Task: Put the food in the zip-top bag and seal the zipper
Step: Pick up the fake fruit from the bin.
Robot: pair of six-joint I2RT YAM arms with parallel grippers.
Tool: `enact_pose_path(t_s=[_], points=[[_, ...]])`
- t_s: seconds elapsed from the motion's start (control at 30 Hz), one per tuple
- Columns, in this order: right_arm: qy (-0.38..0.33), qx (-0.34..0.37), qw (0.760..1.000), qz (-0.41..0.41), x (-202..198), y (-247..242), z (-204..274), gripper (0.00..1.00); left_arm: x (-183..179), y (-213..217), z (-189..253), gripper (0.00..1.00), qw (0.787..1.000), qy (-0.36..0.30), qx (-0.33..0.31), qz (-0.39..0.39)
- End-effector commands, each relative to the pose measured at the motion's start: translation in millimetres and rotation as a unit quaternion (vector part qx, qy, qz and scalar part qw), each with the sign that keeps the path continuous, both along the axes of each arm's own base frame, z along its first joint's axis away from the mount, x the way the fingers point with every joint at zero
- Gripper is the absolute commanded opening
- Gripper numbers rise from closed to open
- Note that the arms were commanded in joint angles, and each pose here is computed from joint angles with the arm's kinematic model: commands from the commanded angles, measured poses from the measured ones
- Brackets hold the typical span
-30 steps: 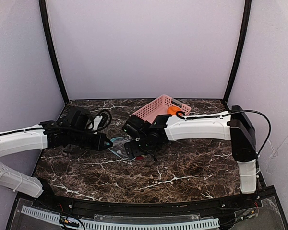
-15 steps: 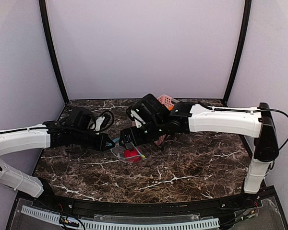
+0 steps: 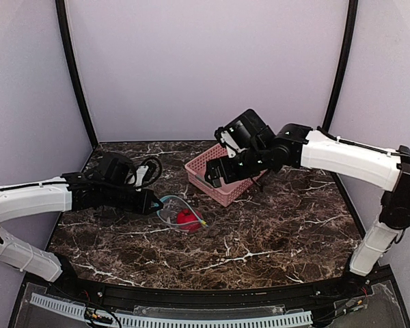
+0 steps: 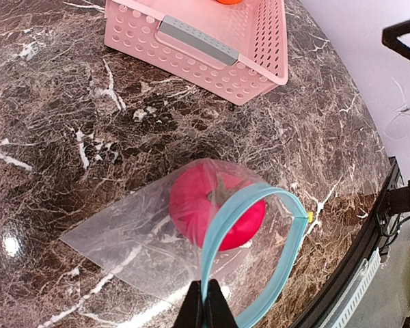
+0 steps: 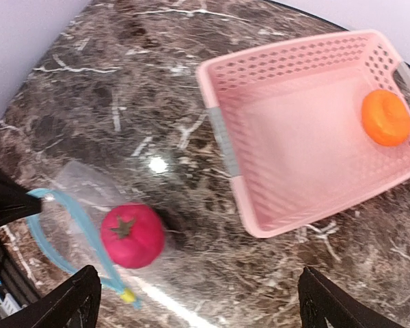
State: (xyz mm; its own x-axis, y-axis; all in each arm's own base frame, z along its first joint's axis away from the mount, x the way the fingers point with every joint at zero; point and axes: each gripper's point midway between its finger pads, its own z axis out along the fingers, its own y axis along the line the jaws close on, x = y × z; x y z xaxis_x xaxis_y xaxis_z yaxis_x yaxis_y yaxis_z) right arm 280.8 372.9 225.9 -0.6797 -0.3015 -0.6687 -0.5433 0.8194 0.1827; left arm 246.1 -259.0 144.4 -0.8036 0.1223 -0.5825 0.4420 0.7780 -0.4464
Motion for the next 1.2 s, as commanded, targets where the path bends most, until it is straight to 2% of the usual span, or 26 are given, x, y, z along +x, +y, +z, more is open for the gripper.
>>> enact_pose_path(t_s=[0.0, 0.2, 0.3, 0.63, 0.87, 1.17], points=[[0.006, -0.098, 0.994, -0.047, 38, -52, -29, 0.99, -1, 5, 5, 0.01, 1.0, -0.01, -0.008, 0.009], [0.003, -0.132, 0.988, -0.081, 101, -73, -47, 0.99, -2, 8, 6, 0.01, 1.0, -0.012, -0.012, 0.019], [-0.001, -0.149, 0.984, -0.102, 130, -81, -54, 0.99, -3, 6, 9, 0.01, 0.999, -0.012, -0.034, 0.025], [0.008, -0.176, 0.97, -0.165, 203, -106, -92, 0.99, -7, 10, 8, 0.01, 0.998, -0.009, -0.047, 0.035], [0.025, -0.154, 0.971, -0.183, 238, -117, -112, 0.98, -7, 13, 9, 0.01, 0.998, -0.017, -0.044, 0.037], [0.059, -0.132, 0.974, -0.175, 258, -124, -149, 0.98, -8, 13, 8, 0.01, 0.999, -0.016, -0.039, 0.031]])
